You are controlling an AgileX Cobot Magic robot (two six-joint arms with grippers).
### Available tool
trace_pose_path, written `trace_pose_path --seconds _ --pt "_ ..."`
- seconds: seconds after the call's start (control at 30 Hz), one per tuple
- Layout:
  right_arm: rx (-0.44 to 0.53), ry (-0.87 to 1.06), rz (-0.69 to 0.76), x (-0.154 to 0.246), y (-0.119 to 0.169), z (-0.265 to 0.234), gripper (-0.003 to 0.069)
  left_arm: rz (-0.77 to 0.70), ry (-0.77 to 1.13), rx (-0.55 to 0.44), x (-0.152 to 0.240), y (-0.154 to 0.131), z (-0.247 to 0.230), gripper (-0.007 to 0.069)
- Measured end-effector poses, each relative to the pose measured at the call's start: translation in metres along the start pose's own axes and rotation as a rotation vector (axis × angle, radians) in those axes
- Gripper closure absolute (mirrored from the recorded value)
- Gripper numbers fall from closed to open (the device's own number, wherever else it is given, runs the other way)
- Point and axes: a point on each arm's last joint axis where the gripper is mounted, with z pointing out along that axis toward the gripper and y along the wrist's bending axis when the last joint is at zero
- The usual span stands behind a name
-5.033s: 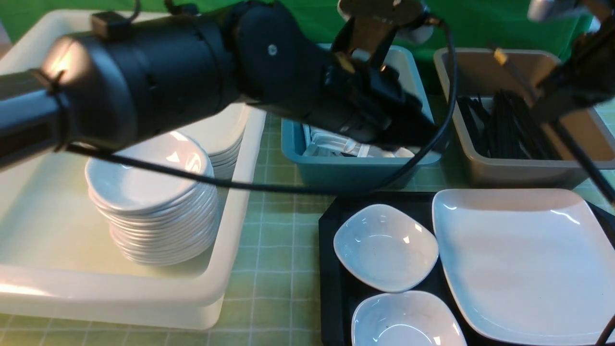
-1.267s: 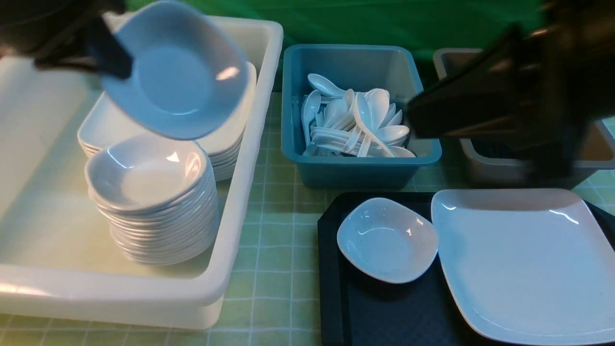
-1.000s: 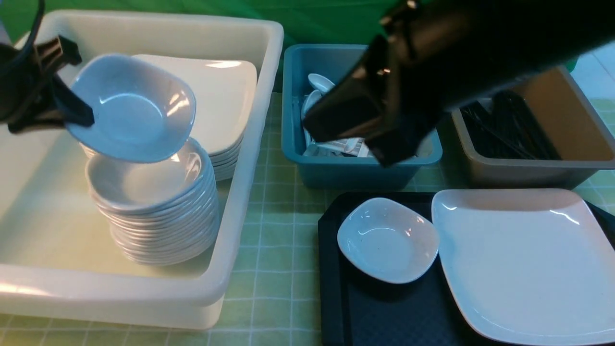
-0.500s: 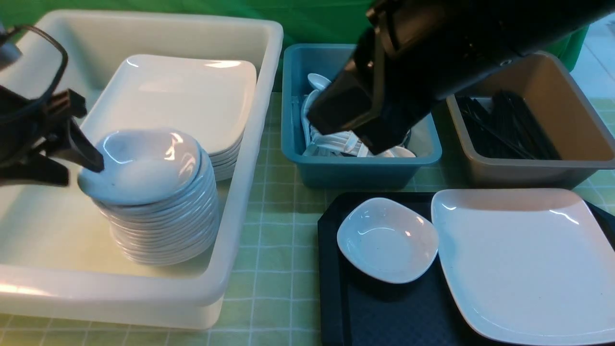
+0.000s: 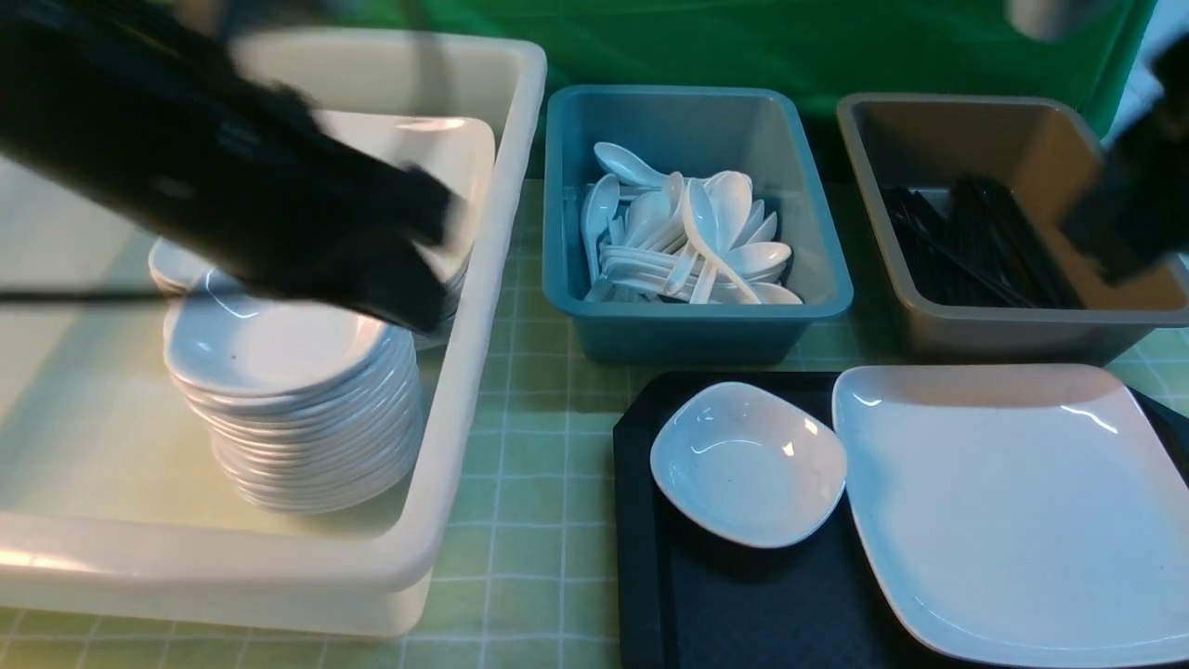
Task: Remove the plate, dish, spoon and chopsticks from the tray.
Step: Use the left arm to grab a small plate from the dinner plate
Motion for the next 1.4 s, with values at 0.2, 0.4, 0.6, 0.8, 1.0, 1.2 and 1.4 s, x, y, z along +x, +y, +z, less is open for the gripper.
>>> trace_pose_path --seconds 0.2,0.4,0.6,0.8,1.0,1.2,1.4 --pt "-0.043 0.192 0.216 0.067 -0.028 0.037 0.0659 0.331 0.023 0.027 0.006 -0.079 0.103 0.0549" --pt "-0.14 0.146 0.251 0.089 -0.018 0.034 0.0659 0.553 0.066 -0.099 0.021 -0.091 0.182 0.0329" --pt "-0.152 0.036 0.26 0.091 -0.01 0.013 0.0659 0.636 0.089 -0.13 0.032 -0.086 0.233 0.0109" --pt "-0.19 -0.005 0.258 0.089 -0.005 0.008 0.0659 0.702 0.038 -0.134 0.032 -0.084 0.253 0.0089" --pt "-0.21 -0.017 0.252 0.088 -0.004 0.007 0.0659 0.738 0.037 -0.144 0.034 -0.082 0.261 0.0235" --pt "-0.212 -0.019 0.249 0.088 -0.003 0.007 0.0659 0.791 -0.021 -0.145 0.025 -0.087 0.251 0.0557" --pt "-0.233 -0.05 0.246 0.081 -0.003 -0.002 0.0659 0.696 -0.052 -0.149 0.007 -0.096 0.208 0.061"
